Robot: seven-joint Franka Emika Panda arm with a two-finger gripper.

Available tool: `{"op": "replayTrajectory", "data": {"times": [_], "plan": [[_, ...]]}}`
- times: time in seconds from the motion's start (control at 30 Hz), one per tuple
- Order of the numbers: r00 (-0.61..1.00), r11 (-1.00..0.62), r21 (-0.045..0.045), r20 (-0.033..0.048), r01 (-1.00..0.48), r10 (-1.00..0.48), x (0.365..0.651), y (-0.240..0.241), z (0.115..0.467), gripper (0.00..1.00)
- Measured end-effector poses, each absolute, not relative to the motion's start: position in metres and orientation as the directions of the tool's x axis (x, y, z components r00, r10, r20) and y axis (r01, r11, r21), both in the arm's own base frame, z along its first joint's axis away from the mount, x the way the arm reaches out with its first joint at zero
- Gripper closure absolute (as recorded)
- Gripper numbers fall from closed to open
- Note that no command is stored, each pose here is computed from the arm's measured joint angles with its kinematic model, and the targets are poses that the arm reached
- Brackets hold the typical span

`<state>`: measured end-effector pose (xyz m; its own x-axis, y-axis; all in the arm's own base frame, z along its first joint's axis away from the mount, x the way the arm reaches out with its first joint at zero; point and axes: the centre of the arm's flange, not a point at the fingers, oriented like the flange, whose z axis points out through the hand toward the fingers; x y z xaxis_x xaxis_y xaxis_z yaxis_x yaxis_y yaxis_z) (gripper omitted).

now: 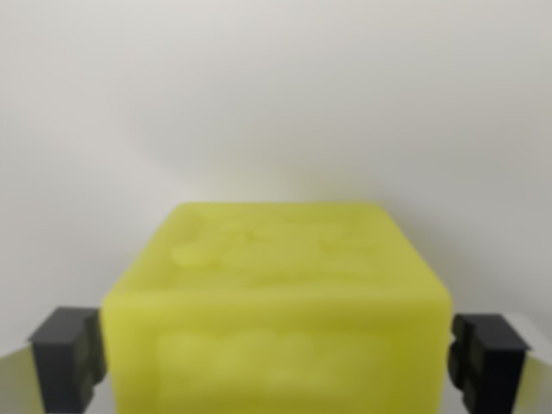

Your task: Pick yellow cube

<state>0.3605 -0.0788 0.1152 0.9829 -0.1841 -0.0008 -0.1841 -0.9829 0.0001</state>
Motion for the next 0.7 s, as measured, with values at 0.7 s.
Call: {"op": "replayTrajectory", "data": {"times": [0.7], "plan": [[0.983, -0.983, 0.0000, -0.0006, -0.185, -0.185, 0.361, -0.079, 0.145, 1.00]]}}
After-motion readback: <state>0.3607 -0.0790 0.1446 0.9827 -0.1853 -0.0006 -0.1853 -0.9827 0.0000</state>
